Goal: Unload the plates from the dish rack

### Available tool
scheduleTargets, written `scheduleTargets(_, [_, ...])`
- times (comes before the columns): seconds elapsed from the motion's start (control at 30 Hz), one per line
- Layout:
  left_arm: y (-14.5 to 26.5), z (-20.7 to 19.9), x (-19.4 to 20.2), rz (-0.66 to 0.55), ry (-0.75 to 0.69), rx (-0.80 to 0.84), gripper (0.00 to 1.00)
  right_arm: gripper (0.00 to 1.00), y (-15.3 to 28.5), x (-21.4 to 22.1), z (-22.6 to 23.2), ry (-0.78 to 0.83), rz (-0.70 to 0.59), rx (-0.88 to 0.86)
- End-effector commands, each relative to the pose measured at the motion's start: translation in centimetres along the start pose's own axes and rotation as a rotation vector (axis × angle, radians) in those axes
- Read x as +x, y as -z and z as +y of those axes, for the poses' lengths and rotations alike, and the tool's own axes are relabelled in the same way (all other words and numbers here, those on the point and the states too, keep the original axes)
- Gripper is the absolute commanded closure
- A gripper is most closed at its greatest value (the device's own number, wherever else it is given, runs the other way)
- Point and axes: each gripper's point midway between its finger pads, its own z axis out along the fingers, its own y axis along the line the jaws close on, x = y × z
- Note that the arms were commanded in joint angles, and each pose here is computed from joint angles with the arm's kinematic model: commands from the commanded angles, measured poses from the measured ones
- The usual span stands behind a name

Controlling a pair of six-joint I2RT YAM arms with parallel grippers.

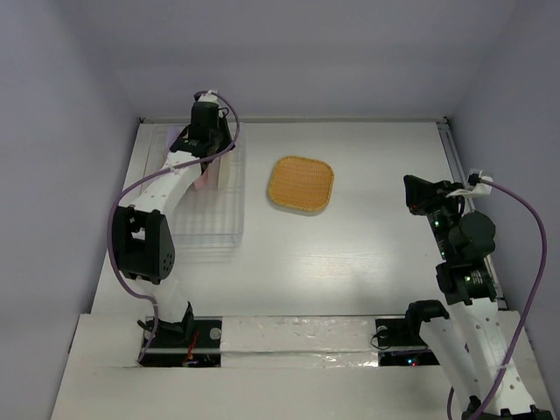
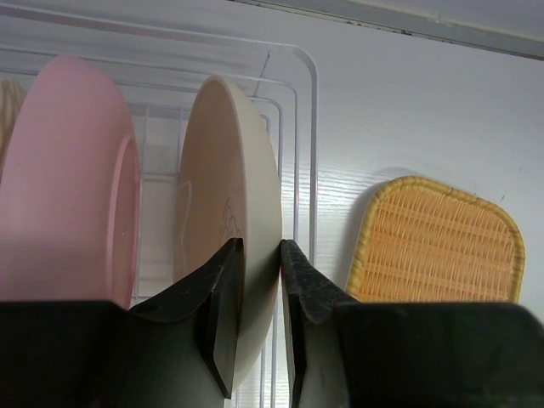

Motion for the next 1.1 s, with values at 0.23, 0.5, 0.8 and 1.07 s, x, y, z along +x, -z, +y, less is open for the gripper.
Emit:
scheduleTargets(0.23, [5.8, -1.3, -8.3, -0.174, 0.019, 0.081, 1.0, 0.78, -0.2, -2.8, 2.1, 0.015, -0.072, -0.069])
scheduleTargets(0.5, [8.2, -1.5, -10.2, -0.213, 0.023, 0.098, 1.0, 0.78, -0.2, -2.8, 2.0, 0.017, -0.072, -0.065])
scheduleTargets(0.8, [14.3, -5.4, -12.6, -0.325, -0.021, 0.209, 1.0, 0.78, -0.2, -2.9, 2.0, 0.014, -0.074, -0.065])
scheduleTargets(1.07, [20.1, -14.6, -9.8, -0.378, -0.175, 0.341, 1.0, 0.77, -0.1, -3.2, 1.6, 0.011, -0.091, -0.041])
